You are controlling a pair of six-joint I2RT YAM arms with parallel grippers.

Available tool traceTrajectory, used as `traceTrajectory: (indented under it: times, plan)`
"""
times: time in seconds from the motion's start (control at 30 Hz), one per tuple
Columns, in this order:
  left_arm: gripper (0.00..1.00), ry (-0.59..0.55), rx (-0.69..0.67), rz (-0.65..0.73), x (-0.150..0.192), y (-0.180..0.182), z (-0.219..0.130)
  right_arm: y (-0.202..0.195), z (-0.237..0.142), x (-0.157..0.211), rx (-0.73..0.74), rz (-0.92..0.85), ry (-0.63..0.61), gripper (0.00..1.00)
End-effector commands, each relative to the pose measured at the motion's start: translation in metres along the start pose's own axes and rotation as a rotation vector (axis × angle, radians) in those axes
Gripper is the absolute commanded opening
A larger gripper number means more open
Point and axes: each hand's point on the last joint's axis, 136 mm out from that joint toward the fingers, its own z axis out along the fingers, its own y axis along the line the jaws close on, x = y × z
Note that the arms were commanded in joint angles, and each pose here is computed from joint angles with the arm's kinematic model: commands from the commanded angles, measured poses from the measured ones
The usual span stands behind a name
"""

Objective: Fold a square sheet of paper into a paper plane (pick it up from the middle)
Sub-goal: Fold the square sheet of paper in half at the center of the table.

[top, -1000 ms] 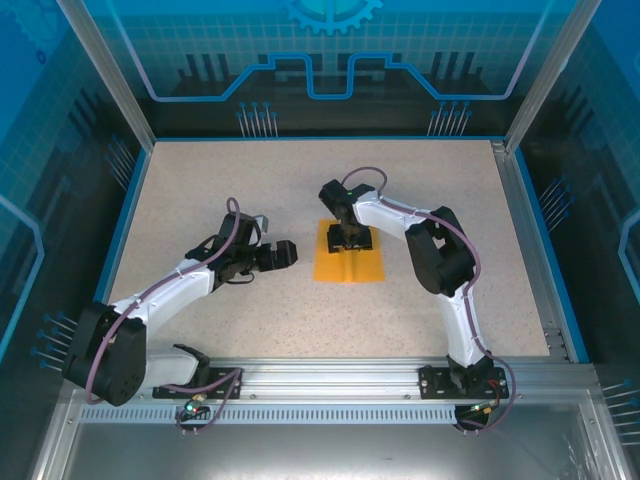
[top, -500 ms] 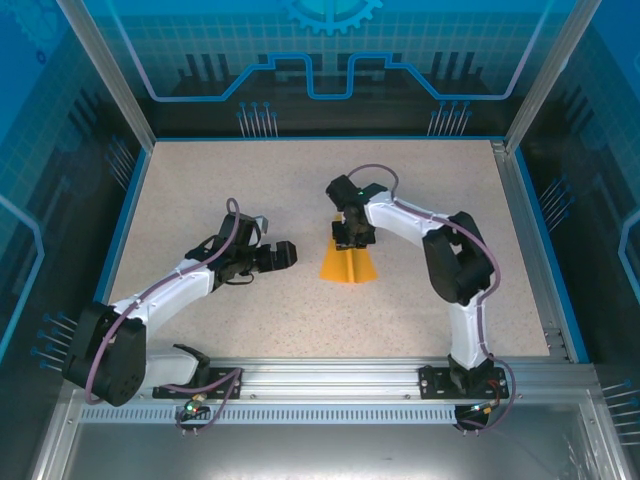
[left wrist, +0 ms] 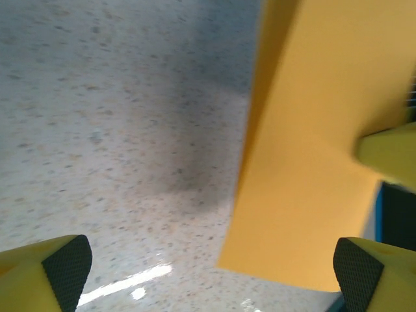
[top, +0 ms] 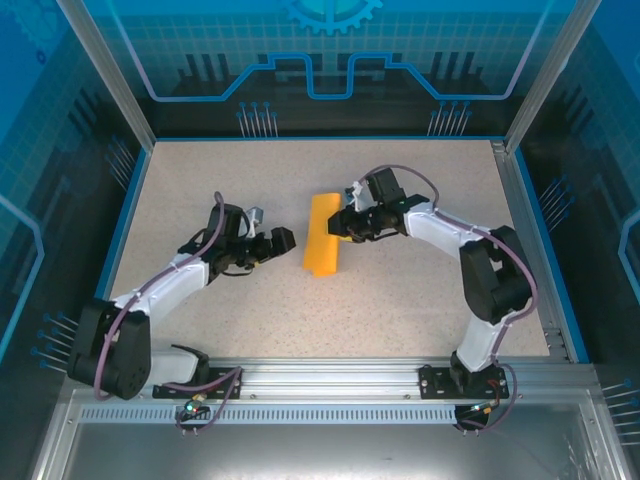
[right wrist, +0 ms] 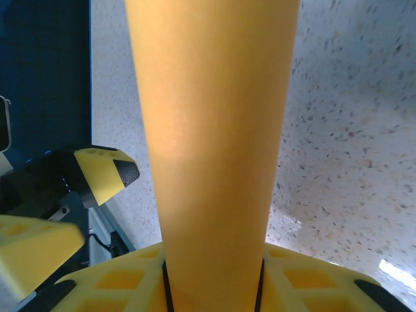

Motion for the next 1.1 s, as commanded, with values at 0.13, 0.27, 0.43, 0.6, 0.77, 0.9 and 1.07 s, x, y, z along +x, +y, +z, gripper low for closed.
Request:
traceTrajectory:
  times: [0.13,0.27,0.43,0.6,0.77,0.9,1.07]
  plan:
    - [0.99,0.102,0.130,-0.062,0.003,-0.015,0.024,-0.052,0.026,0.010,0.043,0.121,0.046,0.39]
    - [0.99,0.141,0.127,-0.056,0.006,-0.015,0.035,-0.071,0.026,0.017,0.103,0.158,0.045,0.46]
    - [0.97,0.212,0.117,-0.020,0.017,-0.026,0.055,-0.071,0.017,0.018,0.103,0.148,0.020,0.54]
    - [0.94,0.254,0.099,-0.009,0.023,-0.030,0.073,-0.078,0.005,0.022,0.099,0.157,0.024,0.58]
    - [0.93,0.279,0.084,-0.009,0.027,-0.031,0.083,-0.080,-0.001,0.025,0.069,0.155,0.045,0.61]
    - [0.92,0.293,0.073,0.001,0.031,-0.033,0.088,-0.083,-0.003,0.028,0.073,0.151,0.055,0.61]
    - [0.86,0.315,0.084,0.000,0.033,-0.036,0.092,-0.083,-0.005,0.032,0.078,0.142,0.066,0.61]
